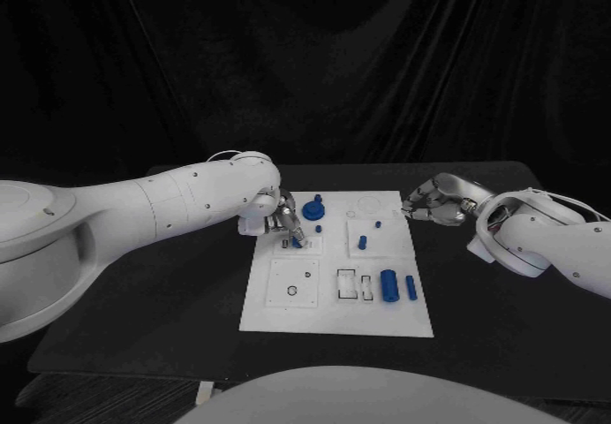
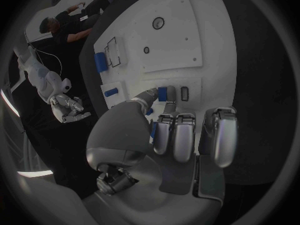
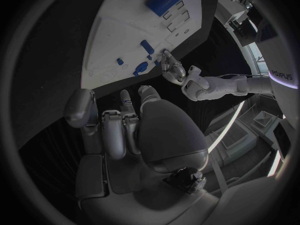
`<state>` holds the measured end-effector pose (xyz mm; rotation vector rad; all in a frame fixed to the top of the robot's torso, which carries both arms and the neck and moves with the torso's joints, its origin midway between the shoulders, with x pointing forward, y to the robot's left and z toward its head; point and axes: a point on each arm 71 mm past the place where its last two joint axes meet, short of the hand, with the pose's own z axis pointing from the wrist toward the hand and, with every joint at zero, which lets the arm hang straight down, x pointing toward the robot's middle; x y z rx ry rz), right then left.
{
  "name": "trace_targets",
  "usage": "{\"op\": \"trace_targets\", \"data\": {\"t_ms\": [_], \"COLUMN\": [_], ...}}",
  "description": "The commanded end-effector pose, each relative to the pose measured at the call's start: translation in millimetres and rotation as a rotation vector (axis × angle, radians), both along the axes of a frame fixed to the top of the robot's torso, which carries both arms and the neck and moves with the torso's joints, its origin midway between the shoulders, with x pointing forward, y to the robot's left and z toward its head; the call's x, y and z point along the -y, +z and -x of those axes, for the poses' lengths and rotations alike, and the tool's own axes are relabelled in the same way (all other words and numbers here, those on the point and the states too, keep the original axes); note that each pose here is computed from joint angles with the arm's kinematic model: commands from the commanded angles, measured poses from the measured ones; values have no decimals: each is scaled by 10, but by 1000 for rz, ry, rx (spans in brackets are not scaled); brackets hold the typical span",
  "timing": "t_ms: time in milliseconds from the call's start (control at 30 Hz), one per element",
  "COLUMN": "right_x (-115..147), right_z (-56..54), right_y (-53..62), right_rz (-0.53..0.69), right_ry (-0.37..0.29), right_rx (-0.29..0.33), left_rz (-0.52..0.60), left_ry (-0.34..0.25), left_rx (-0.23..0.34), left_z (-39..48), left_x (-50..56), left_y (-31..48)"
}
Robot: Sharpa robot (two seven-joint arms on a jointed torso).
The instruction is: Assemble the parts on the task board
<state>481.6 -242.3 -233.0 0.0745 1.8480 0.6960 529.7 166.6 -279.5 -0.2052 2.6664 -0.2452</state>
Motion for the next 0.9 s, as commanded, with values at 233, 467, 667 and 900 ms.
{"op": "trace_targets", "data": {"t_ms": [233,467,667,900], "right_x": [-1,-6,-12,-17], "right_z": [4,2,1,1], "right_y": [-16,-18,-21,-24], "right_rz": [10,11,12,13], "right_ry": [-5,-3,-1,1], "right_rx": [-11,-14,-16,-19], "left_rz": [-5,-3,-4,-5], "left_ry": [-1,-1,-2,-1], "left_rx": [5,5,1,-2], "left_z": [8,12,20,26], "left_x": [5,15,24,26], "left_y": [-40,-49,-68,-84]}}
